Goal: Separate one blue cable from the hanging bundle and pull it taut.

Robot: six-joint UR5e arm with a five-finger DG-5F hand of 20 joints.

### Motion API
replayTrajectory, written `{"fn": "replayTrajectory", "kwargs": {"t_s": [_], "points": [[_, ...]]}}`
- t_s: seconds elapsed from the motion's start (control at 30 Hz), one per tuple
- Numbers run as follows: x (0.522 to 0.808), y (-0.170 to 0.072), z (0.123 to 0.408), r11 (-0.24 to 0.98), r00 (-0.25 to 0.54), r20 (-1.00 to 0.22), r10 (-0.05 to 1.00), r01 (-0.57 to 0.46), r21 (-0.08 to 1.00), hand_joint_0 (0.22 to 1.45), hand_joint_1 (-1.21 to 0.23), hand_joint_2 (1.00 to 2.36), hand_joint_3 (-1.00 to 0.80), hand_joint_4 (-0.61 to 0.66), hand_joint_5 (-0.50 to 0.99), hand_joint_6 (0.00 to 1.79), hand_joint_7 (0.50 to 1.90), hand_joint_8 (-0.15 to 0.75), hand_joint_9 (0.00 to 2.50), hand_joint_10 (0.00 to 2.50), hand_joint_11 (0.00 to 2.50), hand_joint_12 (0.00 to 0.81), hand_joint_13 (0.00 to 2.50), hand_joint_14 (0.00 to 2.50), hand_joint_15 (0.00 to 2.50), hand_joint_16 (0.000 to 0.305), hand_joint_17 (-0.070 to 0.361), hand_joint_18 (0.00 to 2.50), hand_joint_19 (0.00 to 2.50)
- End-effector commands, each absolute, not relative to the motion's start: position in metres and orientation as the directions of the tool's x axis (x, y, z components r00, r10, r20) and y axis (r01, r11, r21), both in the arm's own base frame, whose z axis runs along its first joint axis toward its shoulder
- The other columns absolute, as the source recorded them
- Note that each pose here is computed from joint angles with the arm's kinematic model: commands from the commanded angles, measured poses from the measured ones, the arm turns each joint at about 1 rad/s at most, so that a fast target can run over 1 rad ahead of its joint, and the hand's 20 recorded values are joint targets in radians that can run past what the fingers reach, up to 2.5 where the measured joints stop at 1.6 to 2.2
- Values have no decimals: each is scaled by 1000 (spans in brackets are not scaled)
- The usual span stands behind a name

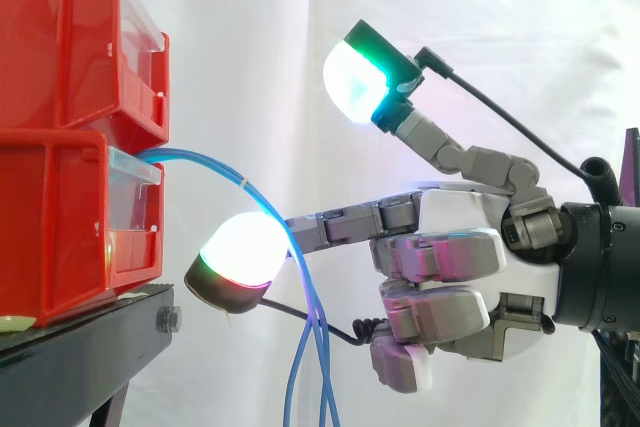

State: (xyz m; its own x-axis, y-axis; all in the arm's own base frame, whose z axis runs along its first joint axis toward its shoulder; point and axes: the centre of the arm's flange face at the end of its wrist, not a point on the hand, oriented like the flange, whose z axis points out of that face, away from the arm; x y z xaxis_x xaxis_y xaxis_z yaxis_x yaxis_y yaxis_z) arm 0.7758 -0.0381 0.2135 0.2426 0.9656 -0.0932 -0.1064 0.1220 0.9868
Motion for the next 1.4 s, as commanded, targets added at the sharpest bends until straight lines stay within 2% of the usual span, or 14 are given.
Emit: {"fn": "replayTrajectory", "kwargs": {"t_s": [0.0, 0.13, 0.3, 0.43, 0.5, 0.67, 0.8, 0.93, 1.0, 1.07, 1.1, 1.2, 1.3, 1.37], "points": [[778, -39, 217, 122, 252, -91, 963, -112, 986, 325, -20, 1000, -500, 323, 109, 506, 1107, 245, 2048, 16, 383, 414, 1807, 22, 794, 86, 192, 1749, 454], [784, -39, 230, 122, 275, -84, 958, -127, 984, 343, -38, 1000, -500, 312, 110, 506, 1099, 239, 2046, 15, 373, 408, 1797, 20, 793, 82, 186, 1710, 474], [784, -37, 231, 122, 275, -85, 958, -124, 985, 461, -55, 1000, -500, 198, 122, 505, 1168, 170, 2051, 16, 397, 361, 1721, 22, 792, 68, 153, 1485, 579], [785, -35, 232, 123, 274, -85, 958, -126, 984, 557, -245, 1000, -500, 145, 128, 504, 1220, 137, 2047, 18, 451, 326, 1660, 24, 824, 58, 130, 1331, 657], [785, -34, 232, 124, 278, -86, 957, -124, 985, 633, -416, 1000, -500, 135, 133, 504, 1239, 136, 2057, 23, 489, 326, 1647, 25, 825, 54, 121, 1294, 683], [784, -34, 231, 127, 279, -91, 956, -114, 985, 708, -571, 1000, -500, 131, 137, 504, 1249, 136, 2093, 24, 548, 331, 1654, 25, 843, 52, 116, 1304, 695], [784, -34, 231, 128, 279, -92, 956, -111, 986, 728, -634, 1008, -411, 133, 138, 504, 1255, 145, 2103, 23, 574, 337, 1663, 25, 846, 52, 116, 1315, 688], [784, -33, 231, 127, 279, -92, 956, -111, 986, 725, -633, 1007, -422, 120, 138, 504, 1255, 153, 2103, 23, 575, 326, 1670, 24, 844, 53, 118, 1321, 689], [783, -34, 231, 127, 287, -91, 954, -110, 986, 687, -606, 1003, -471, 122, 137, 504, 1270, 150, 2100, 23, 573, 329, 1673, 24, 860, 55, 124, 1341, 687], [783, -34, 231, 127, 287, -92, 954, -108, 986, 588, -516, 1003, -467, 150, 135, 504, 1291, 150, 2085, 23, 541, 333, 1667, 25, 852, 61, 138, 1353, 688], [783, -34, 230, 128, 287, -92, 953, -107, 986, 522, -408, 1006, -439, 175, 135, 503, 1302, 159, 2086, 20, 497, 348, 1687, 23, 831, 68, 152, 1383, 657], [783, -34, 231, 125, 286, -91, 954, -105, 987, 465, -255, 1006, -407, 197, 135, 503, 1301, 168, 2081, 18, 425, 371, 1700, 22, 795, 77, 173, 1422, 620], [782, -35, 229, 117, 301, -82, 950, -100, 988, 461, -214, 1006, -408, 185, 136, 504, 1294, 162, 2078, 16, 394, 369, 1700, 21, 773, 79, 177, 1411, 604], [781, -36, 229, 110, 314, -75, 946, -97, 989, 533, -254, 1007, -412, 152, 138, 503, 1316, 139, 2072, 18, 420, 347, 1667, 22, 793, 72, 162, 1320, 639]]}}
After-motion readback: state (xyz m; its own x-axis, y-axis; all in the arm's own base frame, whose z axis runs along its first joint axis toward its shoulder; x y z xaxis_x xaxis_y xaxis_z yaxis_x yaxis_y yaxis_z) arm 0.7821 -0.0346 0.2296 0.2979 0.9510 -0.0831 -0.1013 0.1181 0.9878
